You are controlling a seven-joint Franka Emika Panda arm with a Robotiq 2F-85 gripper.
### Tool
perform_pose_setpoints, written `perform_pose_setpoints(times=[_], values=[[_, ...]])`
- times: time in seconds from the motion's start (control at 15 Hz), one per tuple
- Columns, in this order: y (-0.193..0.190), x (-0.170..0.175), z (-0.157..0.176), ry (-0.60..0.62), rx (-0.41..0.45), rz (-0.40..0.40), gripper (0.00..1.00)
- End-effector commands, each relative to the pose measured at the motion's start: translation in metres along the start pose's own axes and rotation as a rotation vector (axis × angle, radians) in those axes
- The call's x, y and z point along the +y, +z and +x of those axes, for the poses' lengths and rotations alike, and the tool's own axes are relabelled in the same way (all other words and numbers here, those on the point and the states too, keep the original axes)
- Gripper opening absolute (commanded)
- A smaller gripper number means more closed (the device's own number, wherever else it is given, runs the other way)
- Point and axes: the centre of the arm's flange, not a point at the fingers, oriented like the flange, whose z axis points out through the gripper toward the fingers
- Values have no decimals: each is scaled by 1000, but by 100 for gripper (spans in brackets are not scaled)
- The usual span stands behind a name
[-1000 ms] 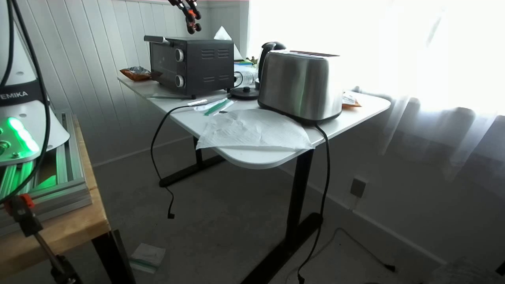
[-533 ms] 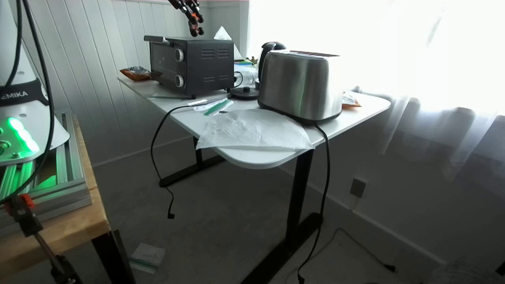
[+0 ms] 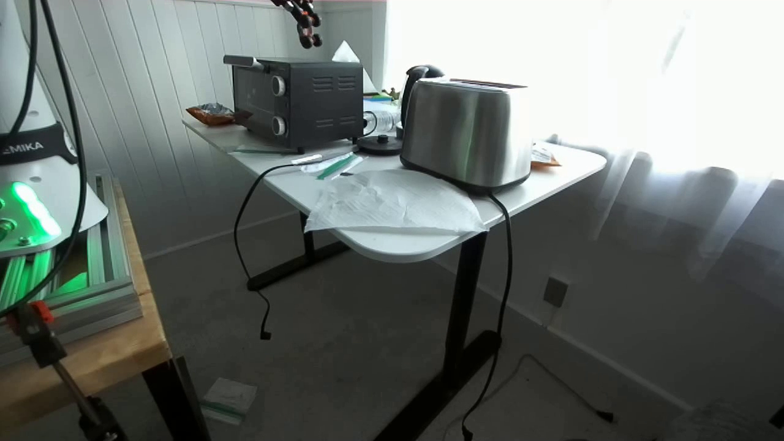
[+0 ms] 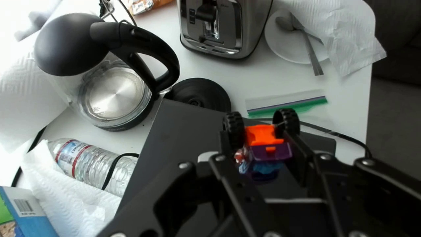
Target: Lift the toy car, put it on top of the oven and turn it upside down
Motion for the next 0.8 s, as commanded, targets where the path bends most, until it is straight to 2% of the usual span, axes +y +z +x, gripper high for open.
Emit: perform_pose_setpoints(times=[0.0,0.13,0.2,0.73], values=[[-5,5,2,17,-24,21,19],[-4,4,4,39,10,37,19],[1,13,40,50,9,32,19],[-1,23,123,127,38,37,19]])
